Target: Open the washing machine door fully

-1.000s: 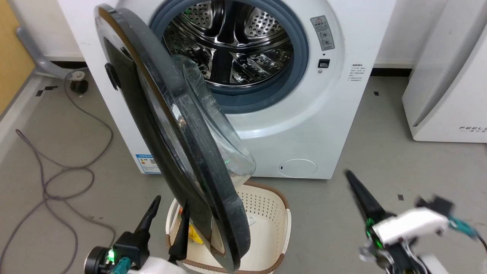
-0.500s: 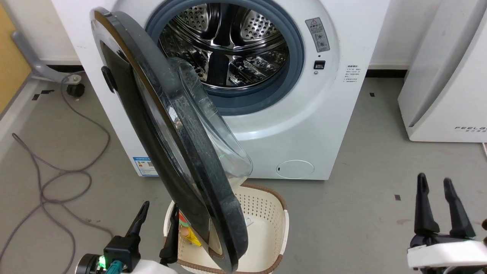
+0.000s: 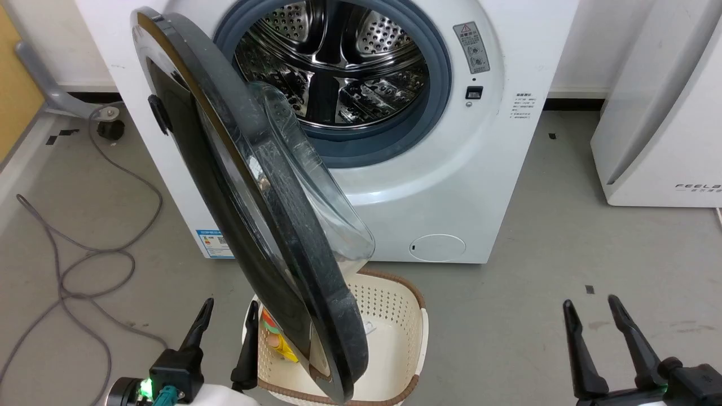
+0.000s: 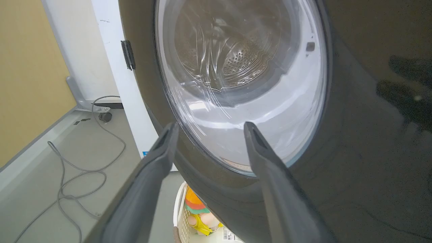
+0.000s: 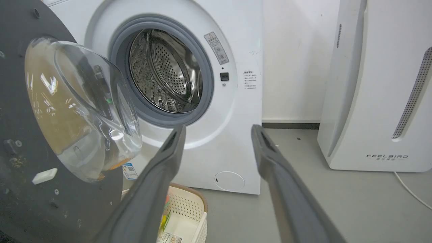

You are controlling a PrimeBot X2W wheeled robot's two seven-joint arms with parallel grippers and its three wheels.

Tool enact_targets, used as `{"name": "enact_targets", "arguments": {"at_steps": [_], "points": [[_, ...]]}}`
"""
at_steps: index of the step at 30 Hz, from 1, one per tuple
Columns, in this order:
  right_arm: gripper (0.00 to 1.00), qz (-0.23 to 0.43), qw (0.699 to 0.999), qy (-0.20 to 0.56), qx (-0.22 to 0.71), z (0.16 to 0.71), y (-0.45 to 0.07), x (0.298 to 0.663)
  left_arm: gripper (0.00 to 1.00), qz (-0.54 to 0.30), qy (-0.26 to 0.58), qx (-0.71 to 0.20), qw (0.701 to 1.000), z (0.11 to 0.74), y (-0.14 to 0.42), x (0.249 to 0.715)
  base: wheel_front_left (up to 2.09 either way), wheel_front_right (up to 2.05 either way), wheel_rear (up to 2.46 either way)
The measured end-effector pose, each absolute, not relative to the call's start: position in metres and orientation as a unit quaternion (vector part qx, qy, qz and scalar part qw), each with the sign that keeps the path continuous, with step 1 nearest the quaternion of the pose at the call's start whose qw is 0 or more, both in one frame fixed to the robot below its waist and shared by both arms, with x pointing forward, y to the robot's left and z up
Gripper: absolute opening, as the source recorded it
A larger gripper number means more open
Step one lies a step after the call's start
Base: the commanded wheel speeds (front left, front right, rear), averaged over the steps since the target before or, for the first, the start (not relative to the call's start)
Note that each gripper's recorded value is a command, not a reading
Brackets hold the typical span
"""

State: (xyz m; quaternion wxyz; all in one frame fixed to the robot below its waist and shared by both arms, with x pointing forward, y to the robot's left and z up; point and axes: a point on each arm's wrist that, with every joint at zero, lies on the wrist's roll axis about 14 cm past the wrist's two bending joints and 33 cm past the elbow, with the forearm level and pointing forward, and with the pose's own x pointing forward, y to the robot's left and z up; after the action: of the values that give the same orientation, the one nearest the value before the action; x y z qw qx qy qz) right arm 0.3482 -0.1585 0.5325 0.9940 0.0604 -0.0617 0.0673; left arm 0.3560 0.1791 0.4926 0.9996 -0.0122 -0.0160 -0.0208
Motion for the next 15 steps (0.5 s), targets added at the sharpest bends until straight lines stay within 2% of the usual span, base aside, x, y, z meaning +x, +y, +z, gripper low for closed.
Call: {"name": "enact_targets", "arguments": {"at_steps": [5, 6, 7, 8, 15], "points": [[1.00, 0.065, 0.994, -0.056, 0.062, 0.528, -0.160, 0.347, 1.00, -0.024, -0.016, -0.003, 1.000, 0.493, 0.179, 0.356, 0.00, 0.00, 0.00], [1.00, 0.064, 0.995, -0.054, 0.062, 0.527, -0.160, 0.347, 0.80, -0.025, -0.016, -0.003, 1.000, 0.493, 0.178, 0.357, 0.00, 0.00, 0.00], [1.00, 0.064, 0.995, -0.053, 0.062, 0.527, -0.160, 0.346, 0.28, -0.026, -0.016, -0.002, 1.000, 0.493, 0.178, 0.357, 0.00, 0.00, 0.00], [1.00, 0.063, 0.995, -0.053, 0.062, 0.526, -0.160, 0.346, 0.00, -0.026, -0.017, -0.002, 1.000, 0.493, 0.178, 0.357, 0.00, 0.00, 0.00], [1.00, 0.059, 0.995, -0.049, 0.069, 0.523, -0.163, 0.345, 0.00, -0.029, -0.034, 0.000, 0.999, 0.504, 0.177, 0.359, 0.00, 0.00, 0.00]]}}
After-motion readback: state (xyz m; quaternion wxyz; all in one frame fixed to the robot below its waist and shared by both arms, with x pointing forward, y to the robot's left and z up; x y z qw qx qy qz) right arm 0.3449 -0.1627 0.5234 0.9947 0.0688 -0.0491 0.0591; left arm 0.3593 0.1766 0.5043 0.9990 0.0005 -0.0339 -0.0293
